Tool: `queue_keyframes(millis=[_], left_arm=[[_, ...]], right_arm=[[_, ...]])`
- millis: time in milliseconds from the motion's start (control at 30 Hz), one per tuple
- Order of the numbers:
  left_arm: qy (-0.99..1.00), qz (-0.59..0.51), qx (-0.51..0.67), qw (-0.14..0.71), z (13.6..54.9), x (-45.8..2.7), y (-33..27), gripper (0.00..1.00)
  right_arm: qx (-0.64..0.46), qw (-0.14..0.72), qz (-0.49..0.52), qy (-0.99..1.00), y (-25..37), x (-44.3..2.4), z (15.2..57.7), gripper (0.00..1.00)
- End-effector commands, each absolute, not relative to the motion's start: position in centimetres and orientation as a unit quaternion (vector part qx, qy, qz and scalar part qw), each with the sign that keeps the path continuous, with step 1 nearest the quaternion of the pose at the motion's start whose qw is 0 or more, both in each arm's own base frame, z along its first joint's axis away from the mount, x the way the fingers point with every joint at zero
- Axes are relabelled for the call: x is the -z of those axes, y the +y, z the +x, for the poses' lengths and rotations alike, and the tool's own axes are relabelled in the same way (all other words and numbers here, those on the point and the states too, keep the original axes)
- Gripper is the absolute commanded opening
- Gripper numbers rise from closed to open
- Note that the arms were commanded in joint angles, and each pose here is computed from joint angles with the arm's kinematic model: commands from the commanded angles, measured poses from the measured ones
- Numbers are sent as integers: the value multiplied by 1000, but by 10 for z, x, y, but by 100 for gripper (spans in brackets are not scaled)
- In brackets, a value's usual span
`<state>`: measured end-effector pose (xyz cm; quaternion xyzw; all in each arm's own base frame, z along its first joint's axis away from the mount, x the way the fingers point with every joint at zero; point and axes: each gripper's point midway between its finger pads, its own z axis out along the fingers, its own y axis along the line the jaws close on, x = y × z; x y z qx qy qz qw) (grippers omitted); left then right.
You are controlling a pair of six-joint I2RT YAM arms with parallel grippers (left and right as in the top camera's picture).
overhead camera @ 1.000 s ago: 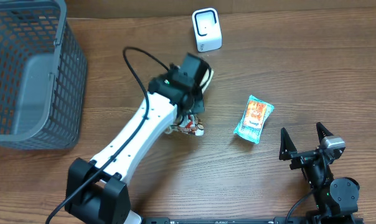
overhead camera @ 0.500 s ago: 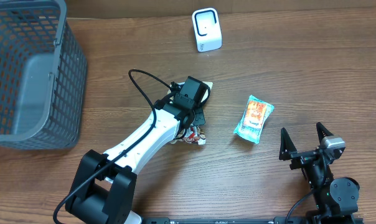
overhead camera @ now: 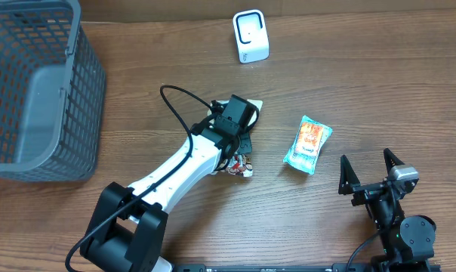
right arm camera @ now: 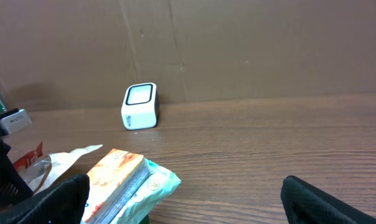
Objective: Scan the item barcode
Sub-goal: 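Carry the clear packet out and lower it beside the teal packet, then release the packet and retract the left gripper beside the basket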
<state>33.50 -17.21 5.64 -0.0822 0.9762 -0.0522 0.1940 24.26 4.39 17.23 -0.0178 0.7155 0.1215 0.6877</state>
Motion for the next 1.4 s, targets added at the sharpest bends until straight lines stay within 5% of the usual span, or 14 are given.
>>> queue_keyframes(millis=[0, 167, 367, 433, 1033, 1367], left_arm=[[976, -84, 53, 196, 333, -56, -173, 5], [978, -83, 45, 183, 332, -46, -173, 16], [983, -81, 30, 160, 328, -24, -171, 53], [984, -81, 28, 157, 328, -20, -171, 59], [976, -45, -9, 214, 367, -94, -159, 72], [963, -107, -87, 232, 407, -177, -51, 78]], right_arm=[[-124, 688, -17, 715, 44, -170, 243, 100], [-124, 688, -17, 715, 44, -170, 243, 100], [-124, 688, -17, 715, 44, -170, 243, 100], [-124, 688, -17, 715, 44, -170, 243, 100], [-124, 688, -17, 715, 44, -170, 243, 100], [-123, 688, -17, 715, 44, -170, 243, 100]])
